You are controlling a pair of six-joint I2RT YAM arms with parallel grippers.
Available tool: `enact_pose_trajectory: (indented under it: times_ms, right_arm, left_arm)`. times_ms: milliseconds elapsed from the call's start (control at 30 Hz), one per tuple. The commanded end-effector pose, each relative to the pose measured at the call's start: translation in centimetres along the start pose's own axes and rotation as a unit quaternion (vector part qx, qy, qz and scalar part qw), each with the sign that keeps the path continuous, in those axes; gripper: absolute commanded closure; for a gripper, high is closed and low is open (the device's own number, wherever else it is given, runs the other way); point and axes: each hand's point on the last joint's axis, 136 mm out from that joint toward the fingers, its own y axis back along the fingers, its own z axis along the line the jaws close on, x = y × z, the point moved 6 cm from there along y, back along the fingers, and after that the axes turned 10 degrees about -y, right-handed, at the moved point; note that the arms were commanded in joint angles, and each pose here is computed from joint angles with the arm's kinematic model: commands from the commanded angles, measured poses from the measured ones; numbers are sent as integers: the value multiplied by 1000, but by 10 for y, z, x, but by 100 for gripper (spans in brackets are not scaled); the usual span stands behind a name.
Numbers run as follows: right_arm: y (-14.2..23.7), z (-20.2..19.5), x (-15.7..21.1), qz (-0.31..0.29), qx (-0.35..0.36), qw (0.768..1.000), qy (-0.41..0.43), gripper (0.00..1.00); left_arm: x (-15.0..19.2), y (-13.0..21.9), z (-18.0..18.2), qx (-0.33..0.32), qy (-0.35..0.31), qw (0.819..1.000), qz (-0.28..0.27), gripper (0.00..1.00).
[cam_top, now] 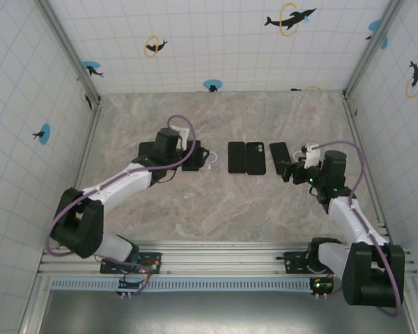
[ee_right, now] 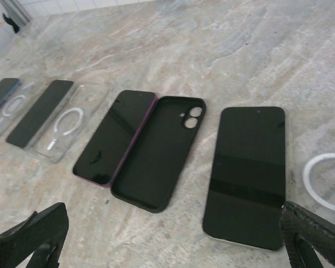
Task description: Take the phone out of the phone case
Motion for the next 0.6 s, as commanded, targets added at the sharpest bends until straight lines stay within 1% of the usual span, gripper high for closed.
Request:
enact_pose_trajectory:
  times_ms: [0,100,167,200,300,367,433,567]
  right_arm:
    - [2,-15,2,-46,69,997,6,1]
    - [5,-38,6,-86,165,982,-35,1]
    - [10,-53,12,-106,221,968,-59,1]
    - [11,-58,16,-112,231,965,-62,1]
    - [12,-68,30,-127,247,959,-54,1]
    - [11,-73,40,-126,239,961,-55,1]
    - [9,-76,49,-124,231,963,-56,1]
    - [6,-77,59,-139,229,963,-29,1]
  left_arm:
    - [19,22,33,-48,-46,998,-11,2]
    - [40,38,64,-86,-32,996,-20,2]
    - [59,47,86,-124,-15,992,-25,2]
    - [65,51,95,-137,-5,990,-34,2]
    - [84,63,116,-176,5,983,-60,2]
    - [98,67,129,-207,8,976,-64,2]
    - [109,69,138,-222,12,972,-76,2]
    - [128,65,144,-236,-8,968,-89,2]
